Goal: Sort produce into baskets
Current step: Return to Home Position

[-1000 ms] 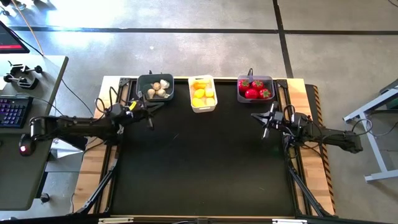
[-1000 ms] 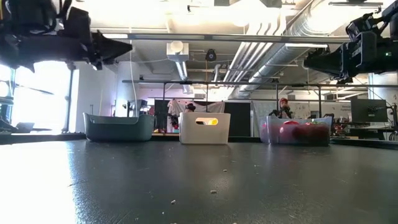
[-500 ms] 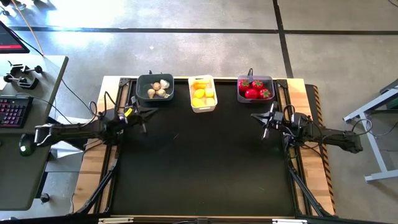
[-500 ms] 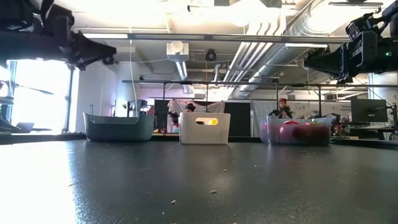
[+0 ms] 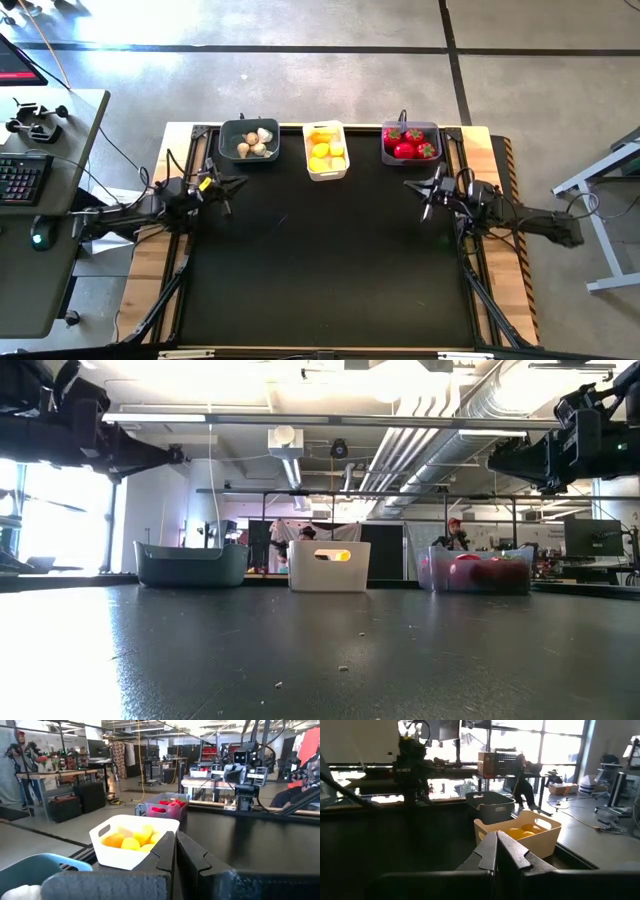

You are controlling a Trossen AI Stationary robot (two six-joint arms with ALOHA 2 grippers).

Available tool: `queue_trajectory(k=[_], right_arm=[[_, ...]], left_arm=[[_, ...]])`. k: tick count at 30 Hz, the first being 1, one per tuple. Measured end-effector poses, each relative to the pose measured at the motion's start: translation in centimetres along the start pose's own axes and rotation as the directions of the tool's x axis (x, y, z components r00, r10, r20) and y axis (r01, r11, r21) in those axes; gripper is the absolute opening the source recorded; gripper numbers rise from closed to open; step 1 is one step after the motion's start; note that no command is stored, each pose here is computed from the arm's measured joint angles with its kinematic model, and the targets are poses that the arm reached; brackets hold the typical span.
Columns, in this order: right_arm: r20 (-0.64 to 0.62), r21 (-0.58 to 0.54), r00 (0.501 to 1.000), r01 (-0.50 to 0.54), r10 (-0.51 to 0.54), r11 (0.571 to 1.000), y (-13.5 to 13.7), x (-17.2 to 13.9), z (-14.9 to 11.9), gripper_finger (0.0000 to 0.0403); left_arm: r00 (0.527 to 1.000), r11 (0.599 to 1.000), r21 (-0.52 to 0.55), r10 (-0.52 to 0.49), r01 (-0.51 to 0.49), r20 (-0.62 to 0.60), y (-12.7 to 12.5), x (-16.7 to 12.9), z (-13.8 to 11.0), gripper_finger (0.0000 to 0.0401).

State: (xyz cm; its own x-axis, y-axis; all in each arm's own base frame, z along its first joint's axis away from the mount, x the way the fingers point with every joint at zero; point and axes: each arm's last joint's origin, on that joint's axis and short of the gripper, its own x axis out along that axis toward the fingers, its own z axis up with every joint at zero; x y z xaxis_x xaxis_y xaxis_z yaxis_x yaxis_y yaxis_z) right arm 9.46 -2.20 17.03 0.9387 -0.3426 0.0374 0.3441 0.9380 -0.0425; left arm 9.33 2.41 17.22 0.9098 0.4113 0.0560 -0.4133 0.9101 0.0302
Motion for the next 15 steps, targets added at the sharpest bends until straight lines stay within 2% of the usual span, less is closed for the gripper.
queue_trajectory(k=[5,9,15], right_arm=[[-0.011,0.022,0.999,0.033,-0.033,0.999,-0.3,0.1,-0.1,0.0],[-0.014,0.007,0.998,0.056,-0.056,0.998,-0.6,0.1,-0.1,0.0],[-0.016,-0.016,0.991,0.131,-0.131,0.991,-1.1,0.1,-0.1,0.0]], left_arm=[[1.0,0.996,-0.088,0.017,-0.017,-0.001,0.1,0.0,0.0,0.0],[1.0,0.99,-0.141,-0.009,0.008,-0.01,0.1,0.1,-0.1,0.0],[1.0,0.993,-0.12,-0.015,0.013,-0.017,0.0,0.1,-0.2,0.0]])
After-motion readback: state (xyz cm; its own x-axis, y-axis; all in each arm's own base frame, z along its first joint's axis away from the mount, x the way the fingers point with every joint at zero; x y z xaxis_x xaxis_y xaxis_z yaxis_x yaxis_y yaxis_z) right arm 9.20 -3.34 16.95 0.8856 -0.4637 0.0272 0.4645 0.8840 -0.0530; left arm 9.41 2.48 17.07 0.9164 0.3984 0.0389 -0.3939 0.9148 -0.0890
